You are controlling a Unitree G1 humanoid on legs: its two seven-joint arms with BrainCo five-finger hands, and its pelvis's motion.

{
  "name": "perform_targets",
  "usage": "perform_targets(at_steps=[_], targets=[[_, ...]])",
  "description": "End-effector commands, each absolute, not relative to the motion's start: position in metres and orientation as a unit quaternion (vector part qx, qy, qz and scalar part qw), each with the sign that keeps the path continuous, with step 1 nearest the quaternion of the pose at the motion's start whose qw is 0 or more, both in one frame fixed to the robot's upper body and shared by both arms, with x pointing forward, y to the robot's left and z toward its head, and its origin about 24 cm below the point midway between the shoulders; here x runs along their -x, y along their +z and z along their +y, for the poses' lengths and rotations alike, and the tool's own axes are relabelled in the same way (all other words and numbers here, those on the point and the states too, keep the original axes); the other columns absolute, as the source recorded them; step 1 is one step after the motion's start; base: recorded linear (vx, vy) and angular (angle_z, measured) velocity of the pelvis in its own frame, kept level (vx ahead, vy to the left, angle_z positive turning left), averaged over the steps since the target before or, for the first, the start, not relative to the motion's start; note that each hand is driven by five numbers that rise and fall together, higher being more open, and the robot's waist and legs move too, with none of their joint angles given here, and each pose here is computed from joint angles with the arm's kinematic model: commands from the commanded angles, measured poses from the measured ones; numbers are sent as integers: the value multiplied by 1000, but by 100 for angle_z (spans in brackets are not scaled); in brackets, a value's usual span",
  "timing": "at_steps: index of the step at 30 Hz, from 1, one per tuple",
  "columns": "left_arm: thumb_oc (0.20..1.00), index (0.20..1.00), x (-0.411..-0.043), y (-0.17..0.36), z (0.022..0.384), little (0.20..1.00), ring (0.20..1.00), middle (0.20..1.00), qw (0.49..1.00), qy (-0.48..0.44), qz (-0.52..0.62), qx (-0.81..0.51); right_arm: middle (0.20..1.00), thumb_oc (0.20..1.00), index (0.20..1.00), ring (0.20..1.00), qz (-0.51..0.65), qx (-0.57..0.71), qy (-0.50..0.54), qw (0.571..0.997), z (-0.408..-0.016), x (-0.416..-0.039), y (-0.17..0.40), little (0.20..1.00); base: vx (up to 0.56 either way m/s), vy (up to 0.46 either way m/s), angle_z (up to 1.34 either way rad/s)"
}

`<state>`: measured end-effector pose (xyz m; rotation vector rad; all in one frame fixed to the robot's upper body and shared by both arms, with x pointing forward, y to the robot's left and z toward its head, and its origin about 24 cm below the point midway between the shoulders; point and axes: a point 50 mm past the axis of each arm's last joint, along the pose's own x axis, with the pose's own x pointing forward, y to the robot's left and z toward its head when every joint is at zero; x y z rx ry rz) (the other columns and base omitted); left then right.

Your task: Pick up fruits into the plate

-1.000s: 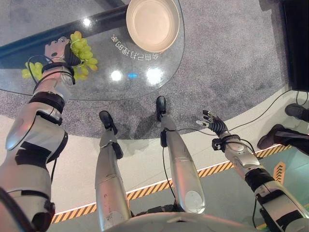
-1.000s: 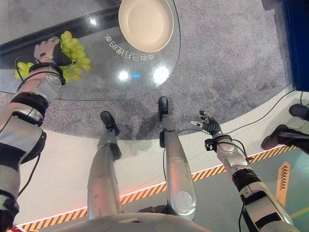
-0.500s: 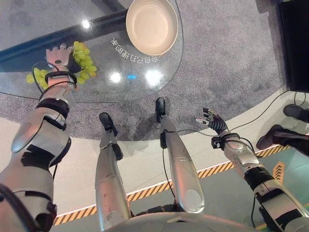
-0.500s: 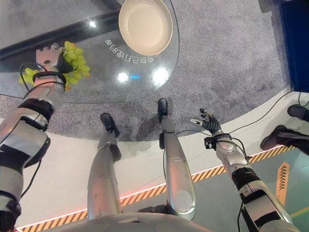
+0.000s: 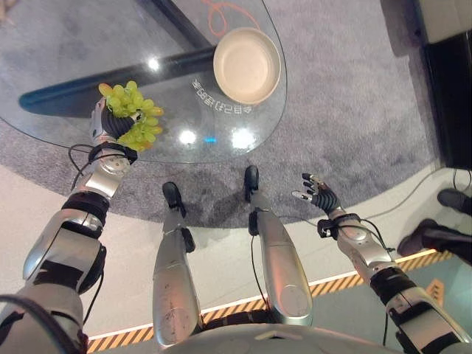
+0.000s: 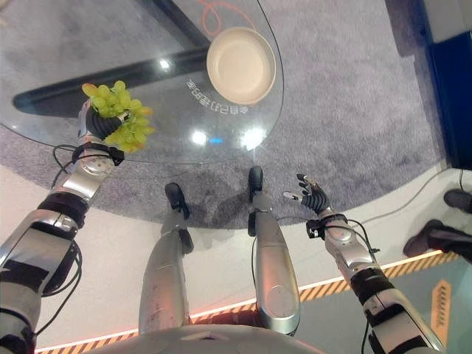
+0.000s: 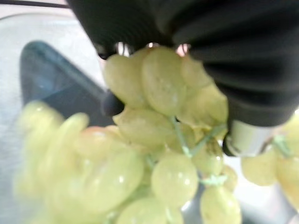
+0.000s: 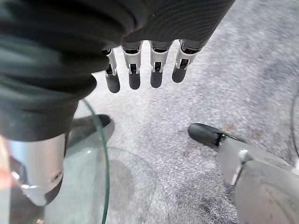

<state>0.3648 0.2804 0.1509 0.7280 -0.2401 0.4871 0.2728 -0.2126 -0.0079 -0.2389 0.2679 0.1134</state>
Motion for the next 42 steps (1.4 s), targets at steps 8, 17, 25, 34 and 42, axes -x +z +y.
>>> perform_targets(at_steps=[8, 17, 25, 34, 42], targets=[[200, 200, -343, 189, 256, 200, 200, 200, 921, 213, -302, -121, 1000, 1000, 1000, 1000, 69, 153, 60, 984, -211, -258, 0, 1000, -4, 1, 8], [200, 200, -317, 167, 242, 200, 200, 200, 938, 149, -300, -94, 1000, 1000, 1000, 1000, 9, 200, 91, 975, -209, -262, 29, 1000, 67, -3, 3], [200, 200, -294, 150, 227, 200, 200, 200, 957, 56, -264, -106, 1000, 1000, 1000, 1000, -45, 283, 170, 943, -196, -282, 84, 1000, 107, -11, -2], [200, 200, -301, 154, 195, 200, 200, 200, 961, -90, -230, -124, 1000, 1000, 1000, 1000, -94, 255, 289, 918, -146, -304, 143, 1000, 30, -11, -1], [200, 200, -298, 165, 171, 200, 200, 200, 945, -204, -230, -107, 1000, 1000, 1000, 1000, -50, 112, 460, 879, -107, -293, 148, 1000, 4, 0, 0]])
